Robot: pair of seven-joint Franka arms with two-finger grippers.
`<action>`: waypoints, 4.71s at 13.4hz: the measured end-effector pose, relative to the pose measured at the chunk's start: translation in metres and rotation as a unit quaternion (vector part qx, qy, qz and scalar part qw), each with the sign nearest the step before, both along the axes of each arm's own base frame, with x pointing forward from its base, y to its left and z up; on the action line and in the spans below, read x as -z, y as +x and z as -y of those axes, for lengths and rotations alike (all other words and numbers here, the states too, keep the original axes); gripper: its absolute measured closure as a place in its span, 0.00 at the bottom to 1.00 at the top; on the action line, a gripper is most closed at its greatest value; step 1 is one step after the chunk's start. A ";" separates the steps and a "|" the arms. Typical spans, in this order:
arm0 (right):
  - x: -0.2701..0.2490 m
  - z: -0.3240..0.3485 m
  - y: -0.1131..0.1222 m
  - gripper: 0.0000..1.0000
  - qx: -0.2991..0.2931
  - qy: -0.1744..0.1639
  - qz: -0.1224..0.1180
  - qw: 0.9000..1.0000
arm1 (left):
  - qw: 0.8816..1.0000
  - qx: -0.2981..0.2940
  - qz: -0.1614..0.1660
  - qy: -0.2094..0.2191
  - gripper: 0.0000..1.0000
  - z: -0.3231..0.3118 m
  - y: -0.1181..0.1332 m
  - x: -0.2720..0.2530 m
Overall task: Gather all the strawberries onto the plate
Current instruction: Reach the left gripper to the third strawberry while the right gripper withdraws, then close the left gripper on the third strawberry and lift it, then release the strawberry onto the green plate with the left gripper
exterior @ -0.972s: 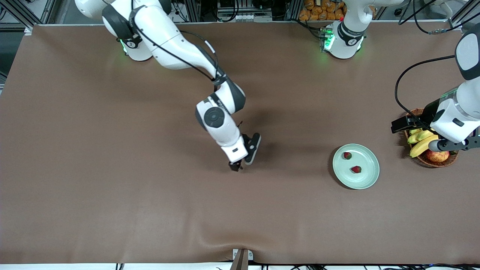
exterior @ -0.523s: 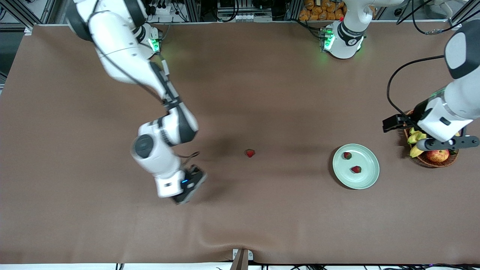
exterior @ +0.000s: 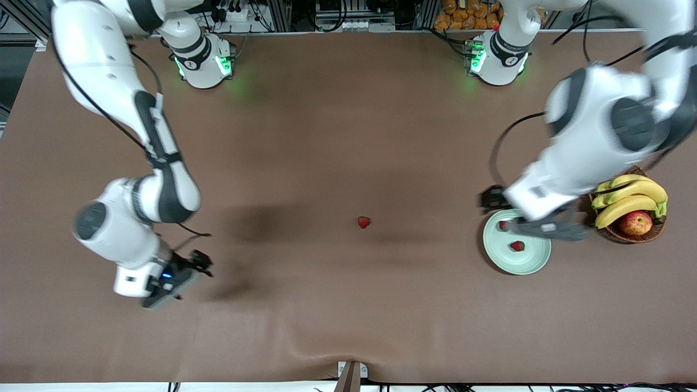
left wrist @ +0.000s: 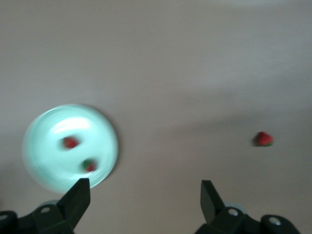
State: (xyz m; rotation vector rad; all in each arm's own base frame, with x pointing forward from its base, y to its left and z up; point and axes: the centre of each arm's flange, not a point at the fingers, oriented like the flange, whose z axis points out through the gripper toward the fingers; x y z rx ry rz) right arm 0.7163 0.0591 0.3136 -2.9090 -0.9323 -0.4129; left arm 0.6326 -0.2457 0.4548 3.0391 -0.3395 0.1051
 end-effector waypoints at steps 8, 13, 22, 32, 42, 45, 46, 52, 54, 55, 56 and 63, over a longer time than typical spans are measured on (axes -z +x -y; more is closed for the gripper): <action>-0.160 0.091 -0.100 0.00 0.111 0.030 -0.100 0.988 | 0.999 0.026 0.028 -0.016 0.00 0.188 -0.038 0.133; -0.226 0.056 -0.154 0.00 0.230 0.001 -0.149 0.962 | 0.997 -0.074 0.013 -0.029 0.04 0.240 -0.072 0.222; -0.287 0.101 -0.186 0.00 0.321 -0.006 -0.164 0.933 | 0.993 -0.120 -0.003 -0.017 0.43 0.241 -0.079 0.264; -0.315 0.112 -0.185 0.00 0.337 -0.017 -0.143 0.930 | 0.991 -0.129 -0.017 0.001 0.67 0.231 -0.072 0.265; -0.297 0.105 -0.178 0.00 0.338 -0.022 -0.168 0.926 | 0.986 -0.145 -0.058 0.062 0.67 0.020 0.029 0.114; -0.296 0.103 -0.177 0.00 0.337 -0.023 -0.168 0.926 | 0.985 -0.130 -0.084 0.071 0.67 -0.057 0.042 0.133; -0.296 0.103 -0.177 0.00 0.337 -0.022 -0.168 0.926 | 0.984 -0.129 -0.094 0.073 0.67 -0.080 0.043 0.143; -0.302 0.098 -0.174 0.00 0.335 -0.003 -0.161 0.929 | 0.987 -0.099 -0.110 0.063 0.67 -0.178 0.034 0.205; -0.304 0.098 -0.174 0.00 0.335 -0.001 -0.159 0.929 | 0.988 -0.094 -0.111 0.061 0.67 -0.190 0.029 0.219; -0.304 0.098 -0.174 0.00 0.335 -0.001 -0.159 0.929 | 0.988 -0.091 -0.111 0.060 0.67 -0.194 0.026 0.223; -0.303 0.098 -0.174 0.00 0.335 -0.001 -0.159 0.929 | 0.988 -0.086 -0.112 0.060 0.67 -0.197 0.024 0.227; -0.303 0.100 -0.173 0.00 0.336 -0.001 -0.158 0.928 | 0.992 -0.084 -0.072 0.054 0.00 -0.200 0.035 0.182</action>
